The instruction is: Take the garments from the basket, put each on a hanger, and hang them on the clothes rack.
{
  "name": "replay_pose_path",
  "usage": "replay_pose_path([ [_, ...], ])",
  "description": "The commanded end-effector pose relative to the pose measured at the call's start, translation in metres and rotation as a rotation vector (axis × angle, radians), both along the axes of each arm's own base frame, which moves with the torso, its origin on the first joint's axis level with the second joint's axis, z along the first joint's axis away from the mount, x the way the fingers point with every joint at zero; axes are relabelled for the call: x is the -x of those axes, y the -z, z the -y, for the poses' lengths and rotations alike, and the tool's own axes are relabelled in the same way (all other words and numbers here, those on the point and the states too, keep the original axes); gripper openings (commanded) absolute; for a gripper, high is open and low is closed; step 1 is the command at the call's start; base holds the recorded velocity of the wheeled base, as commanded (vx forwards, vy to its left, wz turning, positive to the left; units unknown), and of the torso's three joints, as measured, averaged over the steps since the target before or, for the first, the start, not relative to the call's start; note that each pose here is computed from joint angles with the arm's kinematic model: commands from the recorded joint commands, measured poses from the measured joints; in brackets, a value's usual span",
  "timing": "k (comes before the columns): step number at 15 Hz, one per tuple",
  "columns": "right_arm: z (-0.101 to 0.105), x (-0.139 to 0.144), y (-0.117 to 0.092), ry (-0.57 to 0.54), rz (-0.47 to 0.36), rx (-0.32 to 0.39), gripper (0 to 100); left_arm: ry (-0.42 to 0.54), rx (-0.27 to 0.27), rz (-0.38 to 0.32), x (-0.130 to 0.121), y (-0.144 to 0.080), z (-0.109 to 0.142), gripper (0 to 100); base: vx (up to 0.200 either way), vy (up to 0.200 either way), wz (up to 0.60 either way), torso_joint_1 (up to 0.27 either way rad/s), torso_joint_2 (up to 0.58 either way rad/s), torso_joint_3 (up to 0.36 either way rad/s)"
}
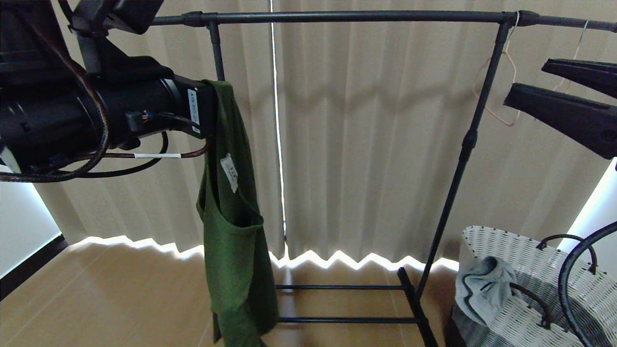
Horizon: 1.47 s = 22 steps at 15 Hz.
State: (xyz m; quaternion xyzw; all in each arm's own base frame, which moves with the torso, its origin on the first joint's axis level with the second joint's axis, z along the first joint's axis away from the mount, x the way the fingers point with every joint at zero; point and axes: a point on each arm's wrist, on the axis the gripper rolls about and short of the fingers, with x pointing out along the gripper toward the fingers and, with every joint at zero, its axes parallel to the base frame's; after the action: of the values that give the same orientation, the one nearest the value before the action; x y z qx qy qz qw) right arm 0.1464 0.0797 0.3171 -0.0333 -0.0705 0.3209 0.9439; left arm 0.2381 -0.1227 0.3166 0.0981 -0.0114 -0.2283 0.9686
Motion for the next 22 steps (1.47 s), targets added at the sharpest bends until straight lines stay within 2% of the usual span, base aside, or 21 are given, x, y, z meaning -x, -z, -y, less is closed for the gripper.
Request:
replay_pose_path([
  [1, 0.002, 0.000, 0.001, 0.013, -0.006, 0.005, 100, -0.011, -0.003, -0.006, -0.001, 0.002, -0.003, 0, 0.000, 0.000, 0.00, 0.000, 0.00, 0.000],
  [4, 0.025, -0.010, 0.024, 0.174, -0.053, 0.065, 100, -0.068, -0.019, -0.039, 0.000, 0.014, -0.020, 0, 0.000, 0.000, 0.00, 0.000, 0.00, 0.000],
  [7, 0.050, -0.016, 0.036, 0.326, -0.064, 0.111, 100, -0.123, -0.028, -0.079, 0.015, 0.035, -0.042, 0, 0.000, 0.000, 0.00, 0.000, 0.00, 0.000],
  [11, 0.054, -0.018, 0.052, 0.358, -0.013, 0.093, 100, -0.144, -0.028, -0.087, 0.030, 0.044, -0.052, 0, 0.000, 0.000, 0.00, 0.000, 0.00, 0.000],
  [12, 0.062, -0.024, 0.060, 0.405, 0.018, 0.087, 100, -0.142, -0.027, -0.075, 0.034, 0.042, -0.053, 0, 0.000, 0.000, 0.00, 0.000, 0.00, 0.000],
  [15, 0.071, -0.033, 0.062, 0.460, 0.022, 0.080, 100, -0.139, -0.025, -0.078, 0.034, 0.043, -0.053, 0, 0.000, 0.000, 0.00, 0.000, 0.00, 0.000],
  [22, 0.072, -0.026, 0.058, 0.471, 0.043, 0.080, 100, -0.133, -0.037, -0.106, 0.039, 0.053, -0.053, 0, 0.000, 0.000, 0.00, 0.000, 0.00, 0.000],
])
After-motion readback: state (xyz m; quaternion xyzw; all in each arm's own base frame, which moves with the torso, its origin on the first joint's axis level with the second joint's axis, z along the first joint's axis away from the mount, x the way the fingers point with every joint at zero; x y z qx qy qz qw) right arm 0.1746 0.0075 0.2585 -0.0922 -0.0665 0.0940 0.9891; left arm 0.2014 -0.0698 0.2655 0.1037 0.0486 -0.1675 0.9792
